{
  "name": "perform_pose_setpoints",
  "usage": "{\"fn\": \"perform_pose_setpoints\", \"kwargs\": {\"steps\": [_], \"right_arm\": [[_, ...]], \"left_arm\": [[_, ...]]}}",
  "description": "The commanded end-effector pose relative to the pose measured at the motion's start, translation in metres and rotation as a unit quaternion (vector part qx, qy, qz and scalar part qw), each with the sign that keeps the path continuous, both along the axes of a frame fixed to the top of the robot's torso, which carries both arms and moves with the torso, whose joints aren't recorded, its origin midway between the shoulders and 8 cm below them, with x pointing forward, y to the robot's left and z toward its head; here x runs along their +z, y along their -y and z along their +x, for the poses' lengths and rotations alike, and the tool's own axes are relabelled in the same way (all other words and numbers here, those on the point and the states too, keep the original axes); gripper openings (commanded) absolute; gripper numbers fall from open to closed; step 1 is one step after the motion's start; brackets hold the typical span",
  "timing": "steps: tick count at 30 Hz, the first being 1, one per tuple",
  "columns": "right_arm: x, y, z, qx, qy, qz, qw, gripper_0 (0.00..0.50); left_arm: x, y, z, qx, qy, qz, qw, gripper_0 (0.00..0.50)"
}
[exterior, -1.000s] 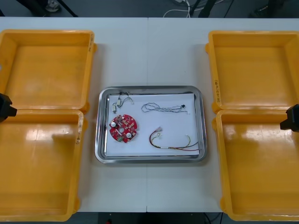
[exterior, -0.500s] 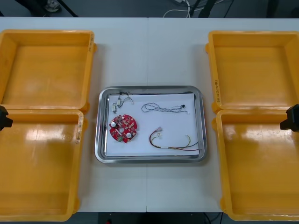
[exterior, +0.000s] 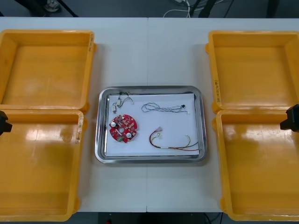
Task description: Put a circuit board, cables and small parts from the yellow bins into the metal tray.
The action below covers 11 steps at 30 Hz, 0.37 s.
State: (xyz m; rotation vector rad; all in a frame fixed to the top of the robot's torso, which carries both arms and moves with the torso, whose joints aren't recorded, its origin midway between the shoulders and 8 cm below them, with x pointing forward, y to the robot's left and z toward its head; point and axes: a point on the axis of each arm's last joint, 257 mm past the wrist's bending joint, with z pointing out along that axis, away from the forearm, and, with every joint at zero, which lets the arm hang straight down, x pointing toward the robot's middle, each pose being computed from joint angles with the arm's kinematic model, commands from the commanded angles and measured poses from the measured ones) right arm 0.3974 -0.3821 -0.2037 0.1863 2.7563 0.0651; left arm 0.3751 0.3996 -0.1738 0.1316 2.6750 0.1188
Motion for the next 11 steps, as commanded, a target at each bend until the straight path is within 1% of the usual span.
{"fn": "perform_pose_setpoints", "kwargs": {"steps": [1, 11], "right_arm": [[0.0132, 0.0217, -0.0028, -0.007, 0.008, -0.02, 1.0, 0.5], [0.0132, 0.0217, -0.0028, -0.007, 0.008, -0.02, 1.0, 0.5]], "left_arm": [[0.016, -0.0172, -0.0054, -0.027, 0.007, 0.043, 0.9987, 0.5], [0.016, -0.0172, -0.0054, -0.027, 0.007, 0.043, 0.9987, 0.5]]}}
